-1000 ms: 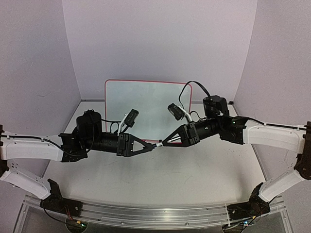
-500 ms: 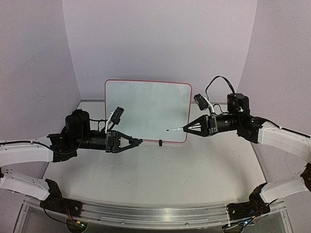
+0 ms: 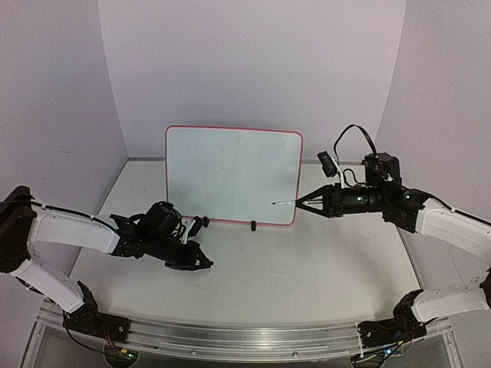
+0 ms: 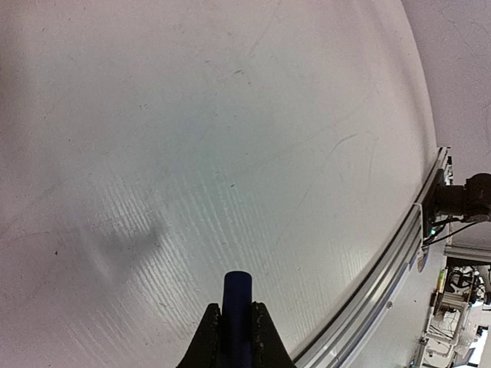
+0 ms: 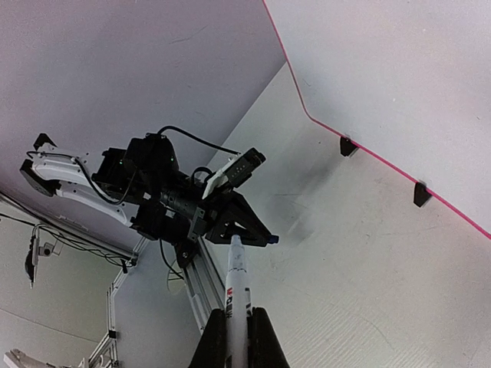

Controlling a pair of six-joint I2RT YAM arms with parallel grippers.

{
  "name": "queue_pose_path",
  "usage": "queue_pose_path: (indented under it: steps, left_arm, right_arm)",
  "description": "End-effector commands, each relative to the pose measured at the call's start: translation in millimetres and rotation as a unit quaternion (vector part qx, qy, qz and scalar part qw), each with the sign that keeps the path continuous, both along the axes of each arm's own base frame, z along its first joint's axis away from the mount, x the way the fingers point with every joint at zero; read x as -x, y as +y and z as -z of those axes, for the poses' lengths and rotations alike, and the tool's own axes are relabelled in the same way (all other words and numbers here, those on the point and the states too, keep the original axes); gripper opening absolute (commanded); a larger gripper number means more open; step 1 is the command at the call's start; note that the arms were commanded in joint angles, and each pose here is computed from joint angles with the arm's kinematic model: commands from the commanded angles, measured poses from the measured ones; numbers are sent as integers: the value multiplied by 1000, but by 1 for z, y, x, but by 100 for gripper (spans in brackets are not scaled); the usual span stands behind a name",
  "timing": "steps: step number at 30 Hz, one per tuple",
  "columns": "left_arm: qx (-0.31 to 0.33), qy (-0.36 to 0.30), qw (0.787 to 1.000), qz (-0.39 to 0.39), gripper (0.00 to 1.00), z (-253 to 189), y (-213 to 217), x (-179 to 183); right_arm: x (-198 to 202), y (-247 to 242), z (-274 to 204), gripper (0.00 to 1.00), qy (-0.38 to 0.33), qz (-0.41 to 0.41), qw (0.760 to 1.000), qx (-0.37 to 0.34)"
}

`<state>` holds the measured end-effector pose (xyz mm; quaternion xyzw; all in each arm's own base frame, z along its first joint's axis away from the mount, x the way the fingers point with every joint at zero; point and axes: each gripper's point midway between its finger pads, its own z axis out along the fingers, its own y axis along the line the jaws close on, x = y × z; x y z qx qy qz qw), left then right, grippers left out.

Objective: Write a sentence on the whiteboard
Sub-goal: Place the pen cap at the center of the board.

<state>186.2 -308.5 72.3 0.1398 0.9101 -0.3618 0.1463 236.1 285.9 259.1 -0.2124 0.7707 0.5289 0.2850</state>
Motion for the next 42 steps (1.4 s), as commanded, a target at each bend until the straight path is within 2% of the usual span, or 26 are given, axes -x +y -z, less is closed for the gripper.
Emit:
queue_pose_path:
  steps: [1,4,6,9,11,12,16,19,25,30,36,42]
  left_arm:
    - [-16,21,1000,-5,2,15,-1,-2]
    - [-31,39,999,-10,7,26,-1,-2]
    - [-39,46,998,-14,15,31,1,-1]
    - [-56,47,997,-24,34,34,6,-3]
    - [-66,44,996,-29,49,35,10,-4]
    - [-71,43,996,-32,60,35,12,-4]
    - [-72,35,996,-37,82,26,17,-8]
    - [-83,27,995,-46,94,19,25,-14]
    - [-146,-17,987,-69,98,6,46,-33]
    - [-144,-92,980,-105,98,-11,46,-64]
    - [-144,-134,974,-116,93,-10,18,-104]
    - [-162,-164,963,-137,87,-5,14,-127]
  right_arm:
    - [-7,2,10,0,-9,10,1000,17]
    - [-7,6,14,0,-7,8,1000,22]
    - [-7,8,16,0,-7,6,1000,25]
    - [-7,9,16,0,-11,6,1000,27]
    - [-6,8,19,0,-6,8,999,33]
    - [-6,8,18,0,-6,8,999,34]
    - [-6,7,16,0,-12,11,999,37]
    - [-8,6,17,0,-14,15,999,42]
    - [-15,3,15,0,-23,36,998,52]
    - [-34,-4,12,0,-31,93,993,64]
    - [-53,-16,-2,0,-63,176,981,53]
    - [-56,-17,11,0,-55,185,979,59]
